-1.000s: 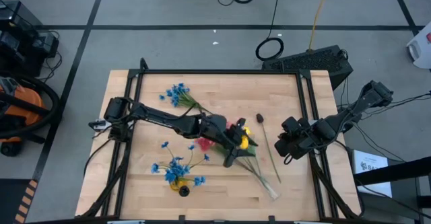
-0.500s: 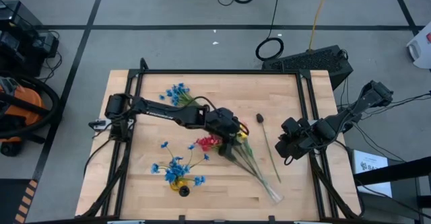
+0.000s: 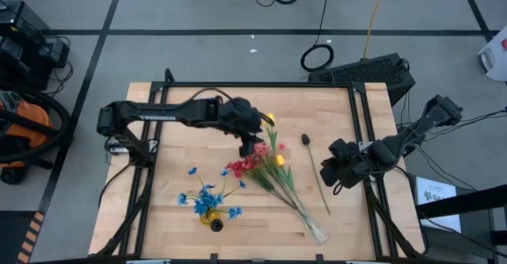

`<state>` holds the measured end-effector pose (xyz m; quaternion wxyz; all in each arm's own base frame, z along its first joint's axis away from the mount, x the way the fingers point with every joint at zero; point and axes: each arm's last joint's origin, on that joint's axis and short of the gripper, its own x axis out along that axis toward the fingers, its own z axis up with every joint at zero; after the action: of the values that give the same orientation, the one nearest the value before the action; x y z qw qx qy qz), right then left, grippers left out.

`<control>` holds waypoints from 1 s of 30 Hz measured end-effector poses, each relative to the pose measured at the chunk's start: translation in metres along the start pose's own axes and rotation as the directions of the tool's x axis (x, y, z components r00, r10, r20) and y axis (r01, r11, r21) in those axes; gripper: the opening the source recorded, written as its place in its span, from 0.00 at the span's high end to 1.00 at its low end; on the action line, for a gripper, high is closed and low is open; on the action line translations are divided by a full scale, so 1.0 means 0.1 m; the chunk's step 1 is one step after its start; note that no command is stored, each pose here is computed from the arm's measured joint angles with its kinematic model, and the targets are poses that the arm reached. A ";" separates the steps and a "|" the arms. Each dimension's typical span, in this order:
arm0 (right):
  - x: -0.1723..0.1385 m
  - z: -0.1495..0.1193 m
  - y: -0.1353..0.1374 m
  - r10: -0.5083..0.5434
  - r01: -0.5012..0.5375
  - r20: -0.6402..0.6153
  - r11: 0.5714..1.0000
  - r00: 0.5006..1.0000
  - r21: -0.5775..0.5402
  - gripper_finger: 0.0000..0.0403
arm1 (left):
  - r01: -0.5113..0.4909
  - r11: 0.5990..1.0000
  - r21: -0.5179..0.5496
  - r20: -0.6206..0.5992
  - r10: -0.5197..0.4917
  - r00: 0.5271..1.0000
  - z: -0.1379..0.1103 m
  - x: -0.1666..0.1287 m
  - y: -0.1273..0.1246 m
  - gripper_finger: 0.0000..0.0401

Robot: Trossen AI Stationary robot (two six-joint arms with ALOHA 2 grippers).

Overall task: Sort flowers into vase by color
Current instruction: Put the yellow tulip into the transparent vase

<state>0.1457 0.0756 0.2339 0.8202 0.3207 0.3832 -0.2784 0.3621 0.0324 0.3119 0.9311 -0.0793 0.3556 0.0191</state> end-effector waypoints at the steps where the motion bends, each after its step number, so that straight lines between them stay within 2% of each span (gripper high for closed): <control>1: 0.00 0.01 0.02 0.016 -0.017 0.016 1.000 1.000 0.009 0.88 | -0.017 1.000 -0.004 0.011 0.017 1.000 0.01 -0.04 0.03 0.54; 7: 0.05 0.07 0.18 0.121 -0.124 0.074 0.992 0.990 0.031 0.86 | -0.089 0.996 -0.030 -0.118 0.084 0.989 -0.11 -0.24 0.16 0.54; 10: 0.11 0.13 0.31 0.191 -0.191 0.113 0.982 0.975 -0.015 0.82 | -0.101 0.995 -0.003 -0.141 0.100 0.985 -0.12 -0.28 0.22 0.54; 12: 0.17 0.21 0.42 0.252 -0.248 0.161 0.968 0.954 -0.042 0.78 | -0.104 0.994 0.013 -0.200 0.105 0.974 -0.18 -0.32 0.26 0.54; 16: 0.29 0.39 0.59 0.283 -0.264 0.193 0.957 0.939 -0.119 0.69 | -0.090 0.994 0.057 -0.223 0.100 0.970 -0.25 -0.35 0.31 0.54; 21: 0.30 0.68 0.86 0.157 -0.127 0.139 0.971 0.978 -0.201 0.63 | -0.113 0.992 0.060 -0.238 0.124 0.963 -0.48 -0.41 0.47 0.54; 25: 0.28 0.89 1.06 0.021 -0.022 -0.006 0.976 1.000 -0.217 0.60 | -0.123 0.992 0.028 -0.198 0.126 0.972 -0.71 -0.53 0.58 0.54; 27: 0.28 0.95 1.13 -0.051 0.032 -0.107 0.984 0.993 -0.178 0.58 | -0.118 0.993 0.014 -0.166 0.119 0.979 -0.81 -0.62 0.60 0.54; 30: 0.29 0.96 1.18 -0.150 0.110 -0.260 0.981 0.954 -0.160 0.53 | -0.134 0.991 0.002 -0.143 0.133 0.981 -0.96 -0.73 0.62 0.54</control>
<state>0.2884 0.0737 0.2954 0.7609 0.2697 0.5311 -0.2571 0.2386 0.0798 0.2817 0.8995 -0.0600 0.4258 0.0771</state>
